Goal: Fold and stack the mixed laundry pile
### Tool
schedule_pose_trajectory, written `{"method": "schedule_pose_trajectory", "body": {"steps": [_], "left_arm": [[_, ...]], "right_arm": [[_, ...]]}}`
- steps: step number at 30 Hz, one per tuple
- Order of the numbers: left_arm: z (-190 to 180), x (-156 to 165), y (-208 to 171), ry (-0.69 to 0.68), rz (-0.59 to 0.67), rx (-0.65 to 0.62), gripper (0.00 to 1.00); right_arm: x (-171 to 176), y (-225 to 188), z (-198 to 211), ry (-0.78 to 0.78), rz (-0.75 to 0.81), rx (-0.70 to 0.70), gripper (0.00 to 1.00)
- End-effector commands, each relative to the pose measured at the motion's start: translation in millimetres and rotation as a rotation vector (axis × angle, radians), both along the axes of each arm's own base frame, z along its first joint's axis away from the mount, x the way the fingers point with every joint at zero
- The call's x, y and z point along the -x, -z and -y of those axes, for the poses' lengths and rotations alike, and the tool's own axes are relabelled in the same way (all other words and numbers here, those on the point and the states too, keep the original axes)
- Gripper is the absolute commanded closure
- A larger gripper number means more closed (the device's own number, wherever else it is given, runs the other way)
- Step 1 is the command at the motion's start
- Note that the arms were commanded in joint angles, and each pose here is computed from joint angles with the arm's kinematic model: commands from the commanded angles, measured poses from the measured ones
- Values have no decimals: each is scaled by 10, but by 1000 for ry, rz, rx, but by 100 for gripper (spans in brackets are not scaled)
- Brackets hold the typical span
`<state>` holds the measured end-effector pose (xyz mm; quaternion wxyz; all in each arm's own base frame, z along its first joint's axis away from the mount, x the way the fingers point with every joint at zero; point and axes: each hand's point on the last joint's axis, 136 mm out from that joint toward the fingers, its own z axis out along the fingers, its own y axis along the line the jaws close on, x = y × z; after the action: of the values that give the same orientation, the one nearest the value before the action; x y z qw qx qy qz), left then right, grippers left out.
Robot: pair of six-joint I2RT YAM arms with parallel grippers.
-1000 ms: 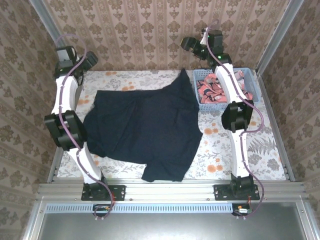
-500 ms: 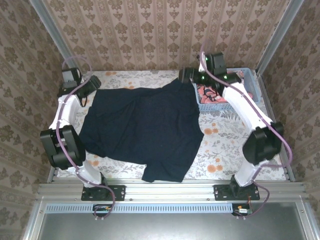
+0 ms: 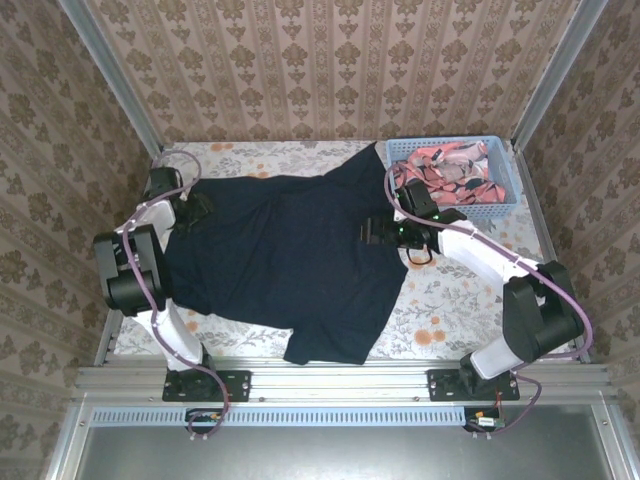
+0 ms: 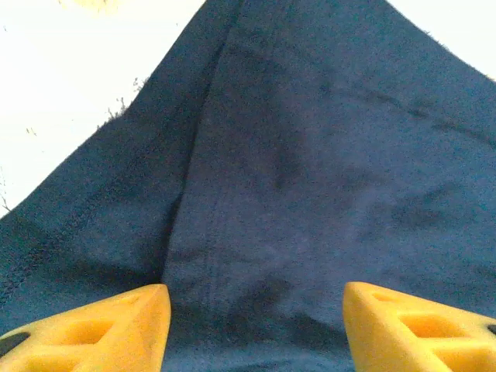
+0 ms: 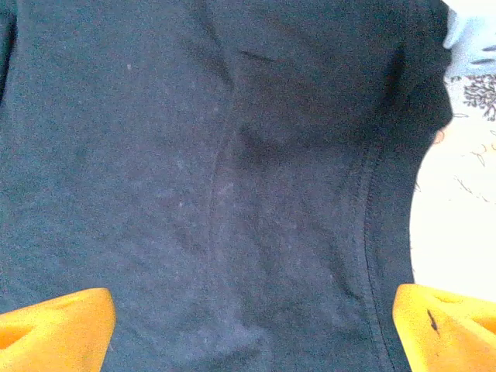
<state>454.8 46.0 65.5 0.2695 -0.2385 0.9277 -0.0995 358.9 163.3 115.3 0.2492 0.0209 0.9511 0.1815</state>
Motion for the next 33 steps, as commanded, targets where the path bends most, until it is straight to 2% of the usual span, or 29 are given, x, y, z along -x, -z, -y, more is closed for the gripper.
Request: {"method": "schedule_pose_trajectory", "body": {"steps": [1, 3, 9, 16, 19, 24, 25, 28, 29, 30, 33], "left_arm": [[-122, -27, 22, 9, -21, -77, 39], [-159, 21, 76, 11, -47, -114, 39], [-124, 73, 175, 21, -73, -97, 42], [-26, -10, 100, 29, -34, -36, 70], [9, -42, 93, 33, -28, -16, 75], [25, -94, 18, 39, -10, -7, 99], [18, -102, 2, 39, -8, -9, 100], [-46, -113, -34, 38, -15, -50, 100], [-101, -118, -50, 35, -23, -85, 93], [-169, -130, -69, 31, -32, -127, 73], [-293, -229, -89, 28, -47, -194, 54]], "right_arm": [[-114, 66, 21, 59, 20, -10, 8], [-133, 130, 53, 87, 12, -2, 8], [-146, 301, 62, 132, -29, -8, 10], [-137, 324, 106, 148, -33, 12, 11], [-116, 335, 125, 154, -38, 17, 12], [-94, 320, 159, 162, -30, 26, 12], [-95, 317, 161, 163, -29, 27, 12], [-90, 333, 182, 174, -36, 38, 12], [-86, 338, 200, 180, -39, 45, 12], [-80, 345, 212, 184, -42, 53, 12], [-84, 328, 221, 182, -36, 56, 12]]}}
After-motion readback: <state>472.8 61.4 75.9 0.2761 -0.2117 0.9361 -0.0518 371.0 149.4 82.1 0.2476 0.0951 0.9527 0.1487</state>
